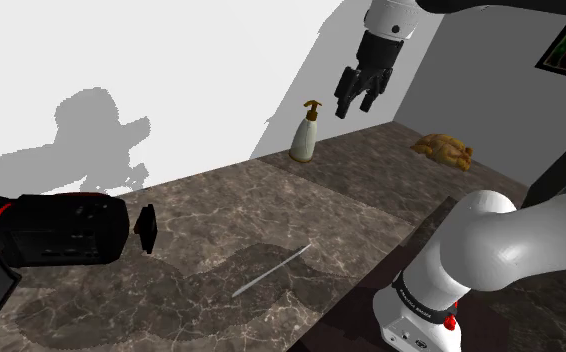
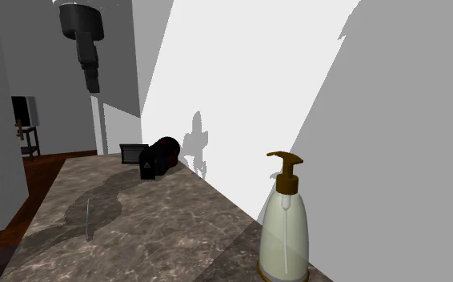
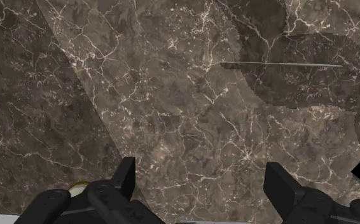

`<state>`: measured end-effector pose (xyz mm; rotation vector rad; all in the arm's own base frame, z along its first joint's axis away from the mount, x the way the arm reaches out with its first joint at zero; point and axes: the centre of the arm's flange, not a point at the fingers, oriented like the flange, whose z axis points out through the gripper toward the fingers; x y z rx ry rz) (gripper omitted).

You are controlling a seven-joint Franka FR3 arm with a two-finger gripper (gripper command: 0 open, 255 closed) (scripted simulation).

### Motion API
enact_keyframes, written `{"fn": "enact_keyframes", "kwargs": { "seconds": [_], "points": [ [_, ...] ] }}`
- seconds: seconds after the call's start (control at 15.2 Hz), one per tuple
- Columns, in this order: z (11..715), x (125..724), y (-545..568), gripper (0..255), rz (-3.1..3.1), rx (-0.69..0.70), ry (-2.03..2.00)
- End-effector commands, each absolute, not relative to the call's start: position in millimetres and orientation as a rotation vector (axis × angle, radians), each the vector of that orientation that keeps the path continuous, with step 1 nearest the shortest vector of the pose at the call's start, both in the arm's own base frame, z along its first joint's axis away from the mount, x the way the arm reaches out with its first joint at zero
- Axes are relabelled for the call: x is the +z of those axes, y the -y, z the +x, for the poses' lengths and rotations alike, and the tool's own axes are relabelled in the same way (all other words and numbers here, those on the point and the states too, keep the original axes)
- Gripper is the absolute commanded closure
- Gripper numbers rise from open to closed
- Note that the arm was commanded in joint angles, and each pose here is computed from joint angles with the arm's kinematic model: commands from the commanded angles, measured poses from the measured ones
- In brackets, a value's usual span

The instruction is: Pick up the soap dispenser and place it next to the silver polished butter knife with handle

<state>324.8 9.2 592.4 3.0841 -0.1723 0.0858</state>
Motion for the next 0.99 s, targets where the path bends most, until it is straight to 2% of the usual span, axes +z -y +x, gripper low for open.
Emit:
{"fn": "enact_keyframes", "kwargs": {
  "seconds": [0.0,0.92],
  "points": [
    [325,592,-9,0,3.084,0.086,0.172],
    [479,551,95,0,3.053,0.042,0.693]
  ]
}}
